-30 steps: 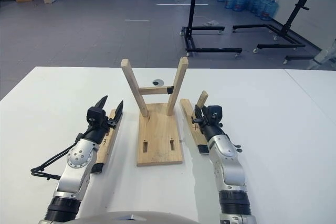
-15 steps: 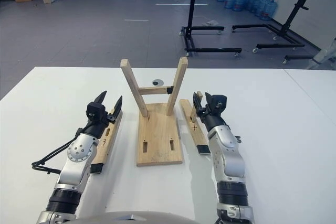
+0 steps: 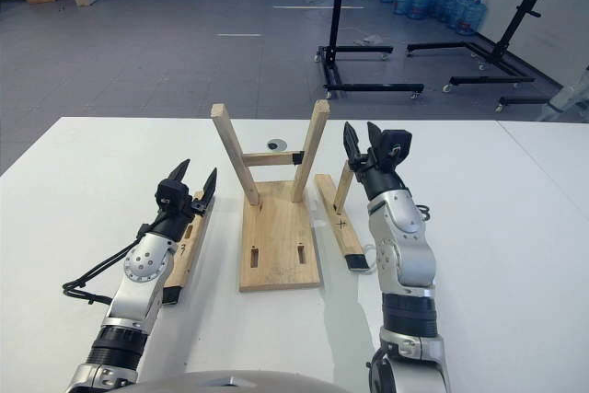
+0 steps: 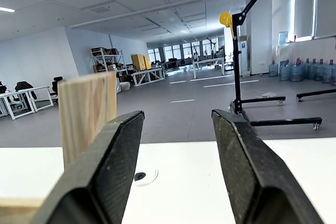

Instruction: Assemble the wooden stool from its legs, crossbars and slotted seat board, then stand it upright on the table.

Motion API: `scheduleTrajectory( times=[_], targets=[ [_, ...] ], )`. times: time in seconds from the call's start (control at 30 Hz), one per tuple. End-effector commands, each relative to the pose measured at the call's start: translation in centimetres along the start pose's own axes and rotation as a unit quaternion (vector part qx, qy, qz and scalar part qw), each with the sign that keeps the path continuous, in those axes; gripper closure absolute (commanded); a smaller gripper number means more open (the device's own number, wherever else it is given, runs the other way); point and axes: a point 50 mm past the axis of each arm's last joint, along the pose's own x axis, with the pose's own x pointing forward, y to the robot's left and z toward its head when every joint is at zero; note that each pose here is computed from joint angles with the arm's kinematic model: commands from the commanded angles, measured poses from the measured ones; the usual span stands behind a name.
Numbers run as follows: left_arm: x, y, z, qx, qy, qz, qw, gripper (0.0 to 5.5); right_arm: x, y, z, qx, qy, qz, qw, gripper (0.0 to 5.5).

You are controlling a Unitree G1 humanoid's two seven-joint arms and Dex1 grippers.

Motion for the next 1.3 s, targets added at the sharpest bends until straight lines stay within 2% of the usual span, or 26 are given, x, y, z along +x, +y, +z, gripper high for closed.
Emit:
scheduleTrajectory(
  times=[0.03, 0.23, 0.27, 0.37, 0.43, 0.47, 0.53, 0.87, 1.03, 1.2, 1.3],
  targets=[
    [0.3, -0.5, -0.1, 0.002, -0.003, -0.006, 1.0, 2.53, 1.8, 0.6, 1.3, -0.03, -0.002, -0.014, 0.999, 3.12],
    [0.2, -0.7, -0.2, 0.002, -0.002, -0.009, 1.0, 2.53, 3.1, 1.0, 2.0, -0.058, 0.009, -0.03, 0.998, 3.12],
    [0.1, -0.7, -0.3, 0.002, -0.002, -0.009, 1.0, 2.53, 3.0, 0.7, 1.3, -0.063, 0.027, -0.031, 0.997, 3.12],
    [-0.1, -0.8, -0.3, 0.001, 0.0, -0.008, 1.0, 2.53, 2.0, 0.2, -2.3, -0.068, 0.108, -0.025, 0.992, 3.12],
    [-0.2, -0.9, -0.4, -0.002, 0.003, -0.007, 1.0, 2.53, -0.1, -0.4, -7.4, -0.056, 0.231, -0.022, 0.971, 3.12],
    [-0.3, -0.9, -0.5, -0.004, 0.003, -0.005, 1.0, 2.53, -1.1, -0.5, -8.7, -0.049, 0.265, -0.023, 0.963, 3.12],
    [-0.5, -0.9, -0.5, -0.005, 0.006, -0.003, 1.0, 2.53, -2.0, -0.4, -9.2, -0.036, 0.283, -0.02, 0.958, 3.12],
    [-0.4, -1.0, -0.7, -0.005, 0.01, -0.004, 1.0, 2.53, -1.2, -0.7, -8.2, -0.041, 0.259, -0.028, 0.965, 3.12],
    [-0.6, -1.0, -0.8, -0.006, 0.013, -0.003, 1.0, 2.53, -0.6, -0.8, -6.0, -0.022, 0.172, -0.031, 0.984, 3.12],
    [-0.9, -1.4, -1.0, -0.017, 0.018, 0.0, 1.0, 2.53, 0.1, -1.7, -2.1, 0.0, 0.042, -0.036, 0.998, 3.12],
    [-1.1, -1.6, -1.0, -0.021, 0.019, 0.003, 1.0, 2.53, -0.4, -4.1, -1.4, -0.008, 0.021, -0.065, 0.998, 3.12]
  ],
)
